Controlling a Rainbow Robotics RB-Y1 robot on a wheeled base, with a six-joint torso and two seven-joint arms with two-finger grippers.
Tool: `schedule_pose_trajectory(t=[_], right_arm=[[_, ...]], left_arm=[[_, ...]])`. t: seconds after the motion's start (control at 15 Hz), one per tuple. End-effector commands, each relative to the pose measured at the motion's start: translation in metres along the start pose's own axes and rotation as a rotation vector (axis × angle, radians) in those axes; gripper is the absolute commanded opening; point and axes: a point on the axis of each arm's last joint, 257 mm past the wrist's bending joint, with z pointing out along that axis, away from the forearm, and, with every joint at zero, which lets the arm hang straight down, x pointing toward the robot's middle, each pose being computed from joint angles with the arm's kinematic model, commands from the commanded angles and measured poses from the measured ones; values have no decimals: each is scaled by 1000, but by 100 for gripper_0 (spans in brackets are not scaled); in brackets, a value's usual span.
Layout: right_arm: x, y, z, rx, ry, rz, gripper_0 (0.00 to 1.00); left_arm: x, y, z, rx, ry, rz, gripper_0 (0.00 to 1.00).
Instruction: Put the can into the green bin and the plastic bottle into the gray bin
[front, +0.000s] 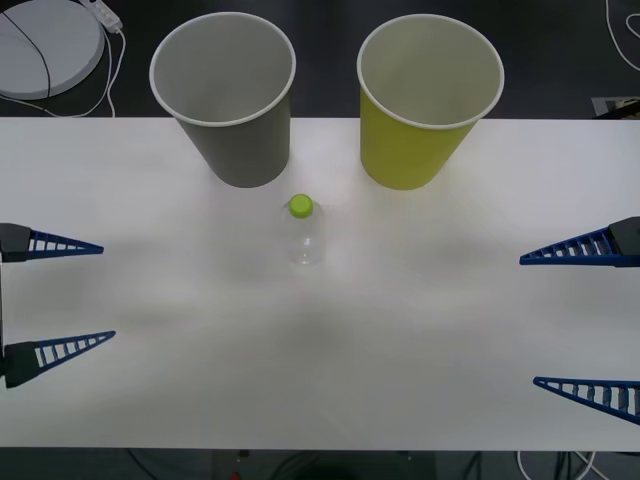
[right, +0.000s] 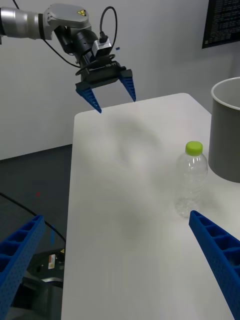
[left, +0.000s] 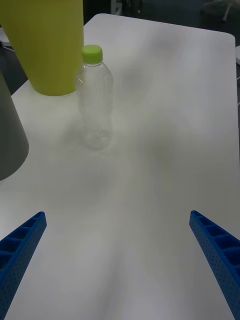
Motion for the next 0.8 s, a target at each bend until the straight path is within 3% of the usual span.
schedule_pose_trajectory(t=[0.07, 0.53, 0.8], right_arm=[[0, 0, 0, 0, 0, 0, 100], [0, 0, 0, 0, 0, 0, 100], [0, 0, 0, 0, 0, 0, 100]], left_arm=[[-1, 3, 13, -31, -26, -3, 100], [1, 13, 57, -125, -68, -19, 100], [-4, 14, 78, -136, -90, -43, 100]])
